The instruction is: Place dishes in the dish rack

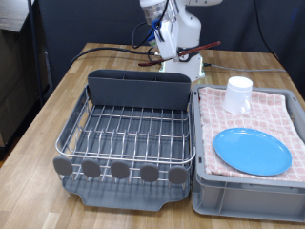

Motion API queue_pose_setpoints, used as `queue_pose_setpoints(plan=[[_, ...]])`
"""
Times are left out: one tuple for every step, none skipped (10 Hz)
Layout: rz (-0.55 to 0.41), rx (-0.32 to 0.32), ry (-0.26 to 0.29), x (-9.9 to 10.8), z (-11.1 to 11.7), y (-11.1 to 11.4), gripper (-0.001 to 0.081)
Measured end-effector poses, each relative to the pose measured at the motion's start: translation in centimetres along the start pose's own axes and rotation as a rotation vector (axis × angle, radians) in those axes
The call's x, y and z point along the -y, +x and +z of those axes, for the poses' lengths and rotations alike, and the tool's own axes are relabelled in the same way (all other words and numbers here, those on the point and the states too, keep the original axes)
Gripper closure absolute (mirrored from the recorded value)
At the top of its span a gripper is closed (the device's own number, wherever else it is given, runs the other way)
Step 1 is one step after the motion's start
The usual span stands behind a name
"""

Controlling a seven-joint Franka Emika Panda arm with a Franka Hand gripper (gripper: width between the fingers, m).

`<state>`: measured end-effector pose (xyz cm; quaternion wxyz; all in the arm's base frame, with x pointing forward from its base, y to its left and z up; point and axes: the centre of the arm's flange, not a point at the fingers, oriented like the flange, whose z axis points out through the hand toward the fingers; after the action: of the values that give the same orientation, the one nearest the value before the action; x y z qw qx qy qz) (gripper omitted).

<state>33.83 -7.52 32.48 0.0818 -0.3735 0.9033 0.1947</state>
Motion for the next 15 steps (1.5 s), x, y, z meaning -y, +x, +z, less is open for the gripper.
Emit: queue_pose_setpoints(plan=[[0.002, 0.040, -0.029, 0.5, 0.4, 0.8, 0.0731], [0.008, 0.072, -0.049, 1.1, 0.8, 1.6, 0.0731], [0.015, 0.097, -0.065, 1.6, 1.1, 2.4, 0.0731], [0.025, 0.114, -0.078, 2.1, 1.5, 3.3, 0.0731], [0.032, 0.127, -0.092, 2.5, 1.9, 4.1, 0.0731], [0.035, 0.135, -0.101, 2.9, 2.2, 4.9, 0.0731], [0.033, 0.140, -0.101, 3.3, 2.4, 5.4, 0.0731], [0.039, 0.134, -0.086, 3.7, 2.6, 5.8, 0.0731], [0.049, 0.123, -0.053, 4.2, 2.7, 6.1, 0.0731], [0.058, 0.112, -0.022, 4.6, 2.9, 6.4, 0.0731], [0.063, 0.101, -0.002, 4.9, 3.1, 6.6, 0.0731], [0.064, 0.090, 0.012, 5.1, 3.2, 6.7, 0.0543], [0.064, 0.076, 0.024, 5.3, 3.2, 6.5, 0.0395], [0.063, 0.048, 0.050, 5.4, 3.1, 6.0, 0.0395], [0.067, 0.004, 0.080, 5.5, 3.0, 5.2, 0.0231]])
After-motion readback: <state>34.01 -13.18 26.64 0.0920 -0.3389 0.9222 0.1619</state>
